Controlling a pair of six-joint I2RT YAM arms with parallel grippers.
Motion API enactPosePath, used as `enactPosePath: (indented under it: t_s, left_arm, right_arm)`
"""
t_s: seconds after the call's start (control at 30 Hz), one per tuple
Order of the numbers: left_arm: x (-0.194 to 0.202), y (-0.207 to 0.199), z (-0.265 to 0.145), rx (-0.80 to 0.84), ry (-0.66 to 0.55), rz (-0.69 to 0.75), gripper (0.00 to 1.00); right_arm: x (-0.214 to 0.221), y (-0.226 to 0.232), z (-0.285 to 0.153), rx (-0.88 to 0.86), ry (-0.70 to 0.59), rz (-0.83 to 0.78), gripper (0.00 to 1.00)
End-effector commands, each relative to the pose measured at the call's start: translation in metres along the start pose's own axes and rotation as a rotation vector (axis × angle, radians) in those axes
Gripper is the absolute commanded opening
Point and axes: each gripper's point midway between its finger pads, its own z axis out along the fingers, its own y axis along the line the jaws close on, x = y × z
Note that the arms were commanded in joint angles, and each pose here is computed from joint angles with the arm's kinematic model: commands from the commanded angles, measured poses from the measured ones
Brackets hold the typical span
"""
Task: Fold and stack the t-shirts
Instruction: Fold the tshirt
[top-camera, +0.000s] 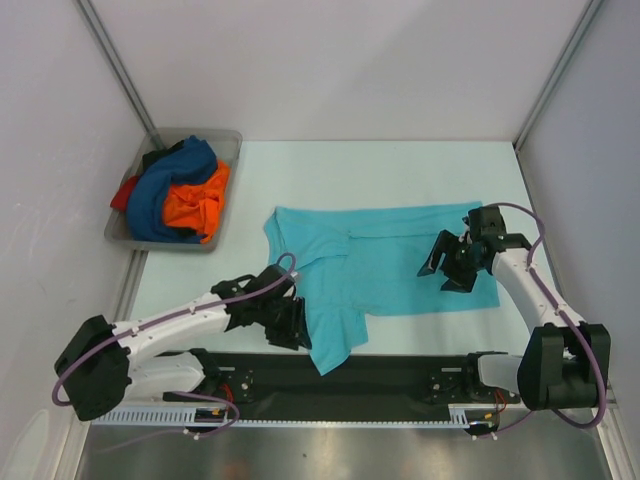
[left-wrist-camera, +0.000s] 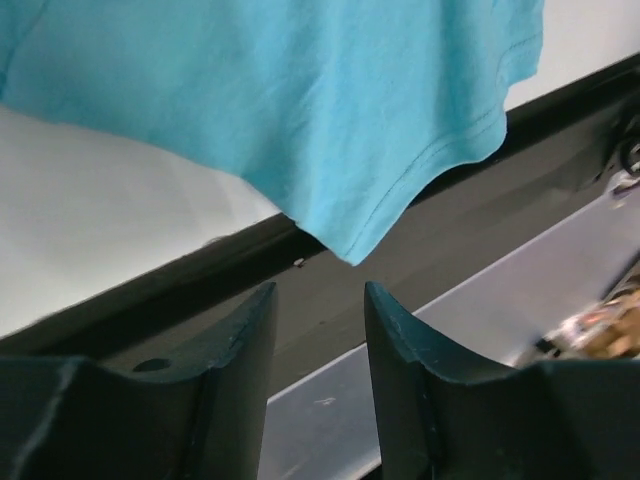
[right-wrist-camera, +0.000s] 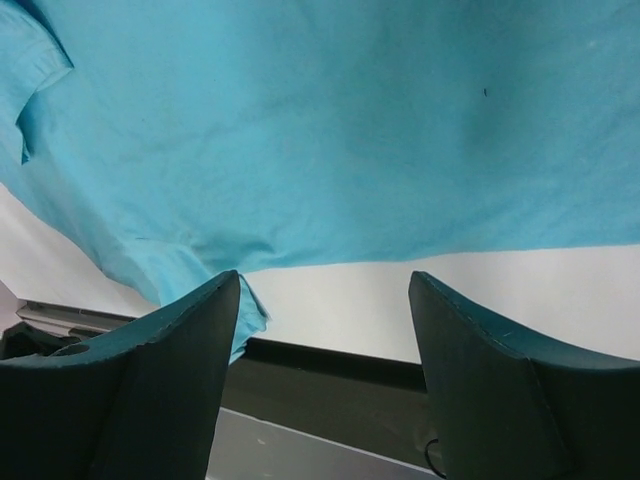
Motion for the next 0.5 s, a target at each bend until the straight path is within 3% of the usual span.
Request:
enactPosePath:
  t_s: [0.0,0.03,0.13,0.47]
  left_arm:
    - [0.002,-0.017,-0.003,0.088,-0.036,-0.150,0.45]
    - [-0.005,-0.038,-0.010,0.188,-0.099,-0.183,0.46]
    - [-0.003,-0.029,0.000,0.198,-0.136,-0.260,0.50]
    - [0.016,-0.014,0.034,0.146,-0.066,-0.225,0.50]
  right_arm:
    - [-0.009,0.007,-0.001,-0.047,-0.029,-0.032,0.74]
    - [-0.011,0.007,-0.001,-0.050,-0.033,-0.034,0.74]
    - [-0.014,0.005,0.000,-0.057,-0.019,-0.034,0.74]
    - [-0.034,0.004,-0.014,-0.044,-0.045,-0.018,0.74]
